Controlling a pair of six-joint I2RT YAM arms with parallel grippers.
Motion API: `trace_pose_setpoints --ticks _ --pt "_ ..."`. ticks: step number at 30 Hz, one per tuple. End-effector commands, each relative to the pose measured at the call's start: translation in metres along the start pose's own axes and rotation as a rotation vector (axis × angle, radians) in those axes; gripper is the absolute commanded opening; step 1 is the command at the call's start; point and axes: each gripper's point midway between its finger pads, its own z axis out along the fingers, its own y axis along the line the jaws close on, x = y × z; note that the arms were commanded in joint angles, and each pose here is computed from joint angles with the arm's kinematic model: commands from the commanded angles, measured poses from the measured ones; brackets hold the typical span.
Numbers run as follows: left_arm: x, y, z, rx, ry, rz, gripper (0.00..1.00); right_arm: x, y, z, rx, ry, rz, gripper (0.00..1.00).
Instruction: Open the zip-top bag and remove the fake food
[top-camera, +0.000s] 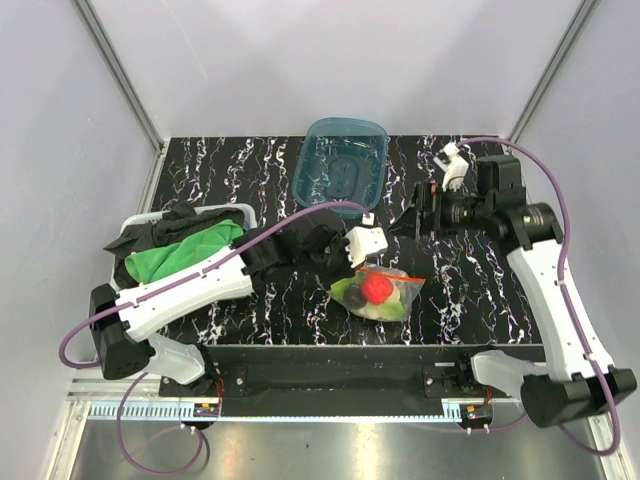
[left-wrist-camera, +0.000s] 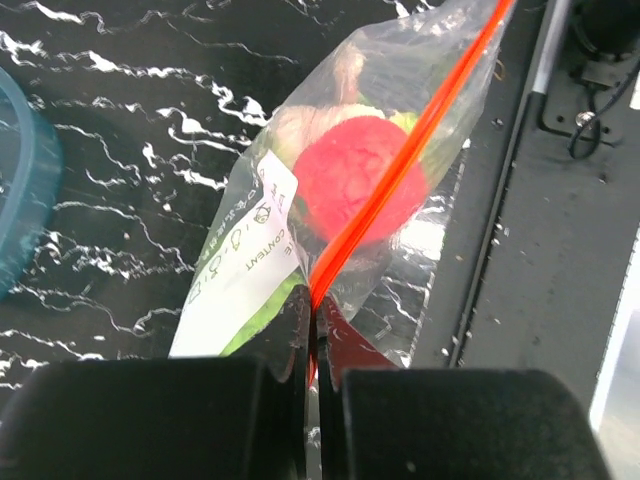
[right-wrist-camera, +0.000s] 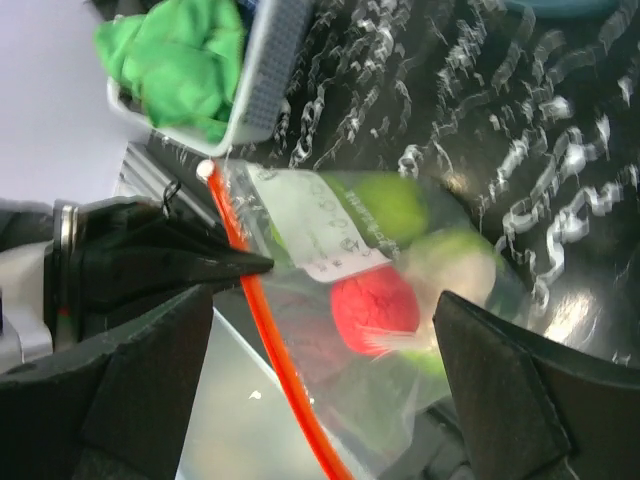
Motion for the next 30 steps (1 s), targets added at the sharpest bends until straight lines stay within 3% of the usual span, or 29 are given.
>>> trace_pose_setpoints --ticks 1,7,11,18,24,27,30 --pt "-0.042 -0.002 -0.021 0.042 -0.103 -0.011 0.0 -0.013 0.029 -0.002 -0.158 -0.143 -0.322 1.0" --pt "-0.046 0.0 -0.016 0.075 -0.108 0.022 0.0 0.028 0.038 -0.001 -0.307 -0.152 -0.435 0.96" --pt "-0.049 0.003 -0.015 0.105 -0.118 0.01 0.0 0.047 0.033 0.008 -0.346 -0.103 -0.427 0.8" --pt "-0.055 0.004 -0.008 0.134 -0.114 -0.039 0.0 0.054 0.041 0.018 -0.384 -0.037 -0.398 0.67" --pt "-0.062 0.0 -0.002 0.17 -0.115 -0.065 0.0 0.062 0.038 0.033 -0.355 0.01 -0.408 0.64" --pt "-0.067 0.0 -0.003 0.173 -0.111 -0.087 0.0 0.067 0.033 0.04 -0.329 0.035 -0.406 0.56" --pt "-0.072 -0.001 -0.004 0.187 -0.117 -0.096 0.0 0.062 0.02 0.04 -0.243 0.006 -0.468 0.42"
